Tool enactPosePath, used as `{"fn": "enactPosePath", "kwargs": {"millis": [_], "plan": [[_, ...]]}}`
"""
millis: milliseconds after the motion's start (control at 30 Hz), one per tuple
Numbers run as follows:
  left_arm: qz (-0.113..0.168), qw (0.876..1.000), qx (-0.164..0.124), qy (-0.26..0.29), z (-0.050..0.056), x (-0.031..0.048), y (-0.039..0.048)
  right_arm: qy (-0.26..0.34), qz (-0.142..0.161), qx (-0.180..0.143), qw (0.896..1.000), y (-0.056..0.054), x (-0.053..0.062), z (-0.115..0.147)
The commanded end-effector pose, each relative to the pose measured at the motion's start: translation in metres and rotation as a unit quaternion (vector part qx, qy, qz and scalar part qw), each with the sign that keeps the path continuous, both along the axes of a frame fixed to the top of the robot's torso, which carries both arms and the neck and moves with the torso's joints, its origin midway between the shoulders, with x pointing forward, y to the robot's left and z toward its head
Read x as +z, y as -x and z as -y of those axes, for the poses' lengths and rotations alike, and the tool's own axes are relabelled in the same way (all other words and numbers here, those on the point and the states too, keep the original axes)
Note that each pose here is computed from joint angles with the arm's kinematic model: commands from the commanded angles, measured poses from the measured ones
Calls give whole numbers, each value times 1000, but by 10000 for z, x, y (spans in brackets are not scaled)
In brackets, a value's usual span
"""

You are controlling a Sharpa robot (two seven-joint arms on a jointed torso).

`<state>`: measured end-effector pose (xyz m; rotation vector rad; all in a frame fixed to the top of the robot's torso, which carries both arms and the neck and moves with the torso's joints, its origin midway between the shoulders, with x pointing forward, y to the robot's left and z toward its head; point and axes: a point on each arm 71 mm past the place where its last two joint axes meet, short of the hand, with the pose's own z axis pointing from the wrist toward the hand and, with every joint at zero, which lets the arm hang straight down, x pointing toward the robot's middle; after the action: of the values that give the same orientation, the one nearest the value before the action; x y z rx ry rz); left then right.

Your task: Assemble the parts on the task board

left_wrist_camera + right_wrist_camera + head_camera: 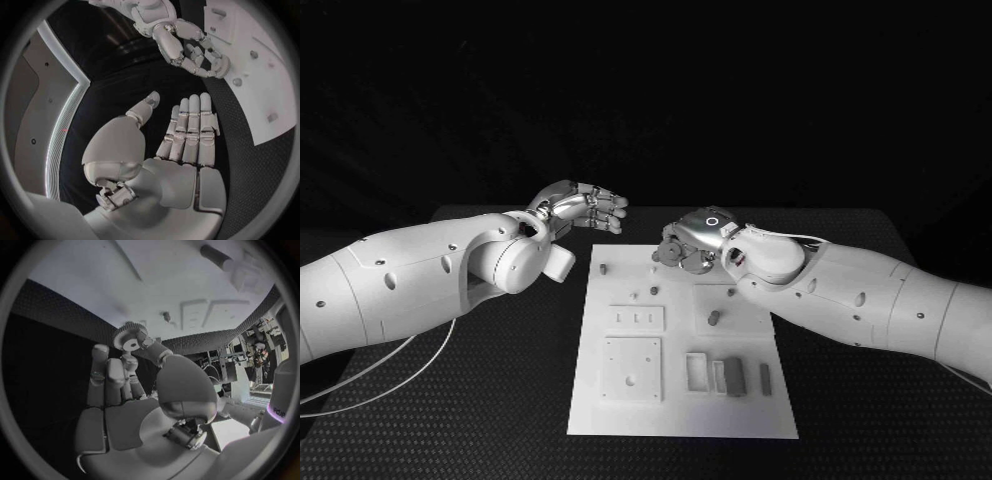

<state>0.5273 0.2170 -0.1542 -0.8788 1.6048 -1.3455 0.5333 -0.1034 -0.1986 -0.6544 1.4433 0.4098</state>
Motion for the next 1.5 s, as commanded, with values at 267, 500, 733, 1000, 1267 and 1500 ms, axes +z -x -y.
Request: {"fn": "enactPosePath", "kwargs": {"millis": [267,500,733,1000,1267,1500], "plan": [[5,1000,-9,3,63,17,-3,33,16,12,999,10,-121,-214],[5,1000,-9,3,62,18,-4,43,4,19,999,46,-228,-289],[5,1000,-11,3,77,23,-4,47,2,20,999,50,-270,-333],[6,1000,-11,3,86,26,-10,49,6,17,999,22,-270,-349],[6,1000,-12,3,97,27,-14,53,2,20,998,26,-307,-401],[6,1000,-13,3,100,28,-14,55,-2,23,998,40,-345,-431]]}}
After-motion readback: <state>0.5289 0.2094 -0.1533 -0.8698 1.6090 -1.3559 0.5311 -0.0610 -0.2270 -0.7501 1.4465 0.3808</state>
